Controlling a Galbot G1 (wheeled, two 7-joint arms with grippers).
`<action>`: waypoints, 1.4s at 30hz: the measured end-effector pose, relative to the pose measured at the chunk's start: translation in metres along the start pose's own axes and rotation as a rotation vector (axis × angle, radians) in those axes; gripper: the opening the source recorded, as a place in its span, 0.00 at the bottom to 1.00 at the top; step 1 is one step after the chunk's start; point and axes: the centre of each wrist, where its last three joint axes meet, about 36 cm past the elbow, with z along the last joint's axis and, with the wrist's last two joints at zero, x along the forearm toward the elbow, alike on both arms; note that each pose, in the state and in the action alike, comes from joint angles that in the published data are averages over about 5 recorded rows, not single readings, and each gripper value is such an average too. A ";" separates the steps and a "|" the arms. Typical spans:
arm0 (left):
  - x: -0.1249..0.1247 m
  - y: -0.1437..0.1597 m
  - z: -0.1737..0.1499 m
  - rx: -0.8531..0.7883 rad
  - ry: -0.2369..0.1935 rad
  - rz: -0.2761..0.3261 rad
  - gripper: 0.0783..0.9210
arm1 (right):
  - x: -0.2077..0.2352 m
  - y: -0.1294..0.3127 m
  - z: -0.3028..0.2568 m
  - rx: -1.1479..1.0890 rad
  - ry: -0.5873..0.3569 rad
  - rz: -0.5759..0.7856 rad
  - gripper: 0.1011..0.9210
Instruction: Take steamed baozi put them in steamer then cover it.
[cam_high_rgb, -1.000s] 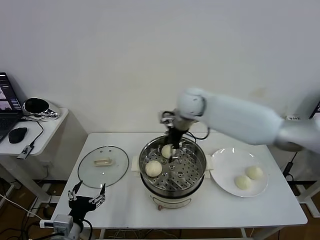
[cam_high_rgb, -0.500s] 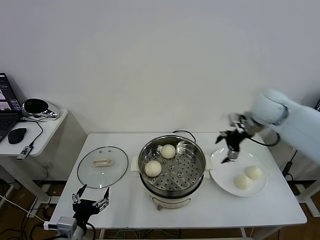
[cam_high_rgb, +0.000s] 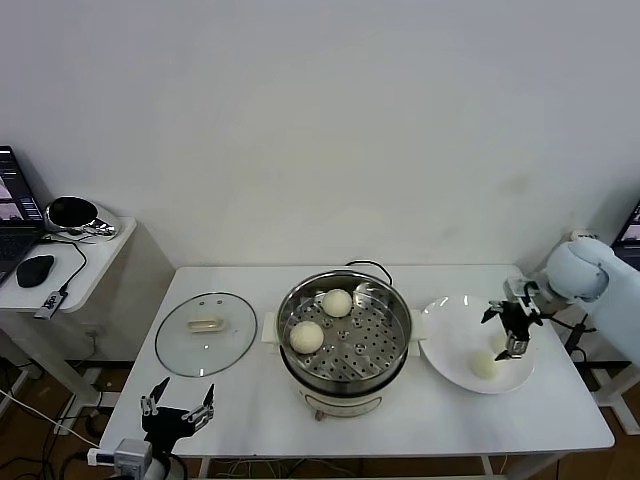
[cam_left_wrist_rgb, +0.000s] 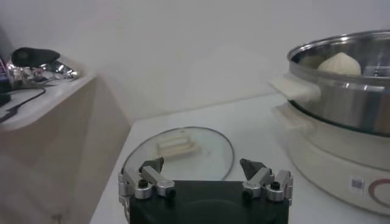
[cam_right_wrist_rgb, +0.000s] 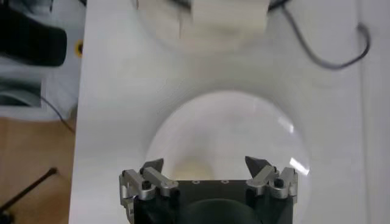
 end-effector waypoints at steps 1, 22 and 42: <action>-0.001 0.000 0.001 -0.001 0.003 0.000 0.88 | -0.005 0.000 0.002 0.000 0.005 -0.003 0.88; -0.003 0.000 0.017 -0.005 0.049 -0.011 0.88 | -0.073 -0.009 -0.002 0.020 0.031 -0.035 0.88; -0.007 -0.001 0.022 0.000 0.061 -0.011 0.88 | -0.094 -0.008 0.001 0.008 0.055 -0.038 0.88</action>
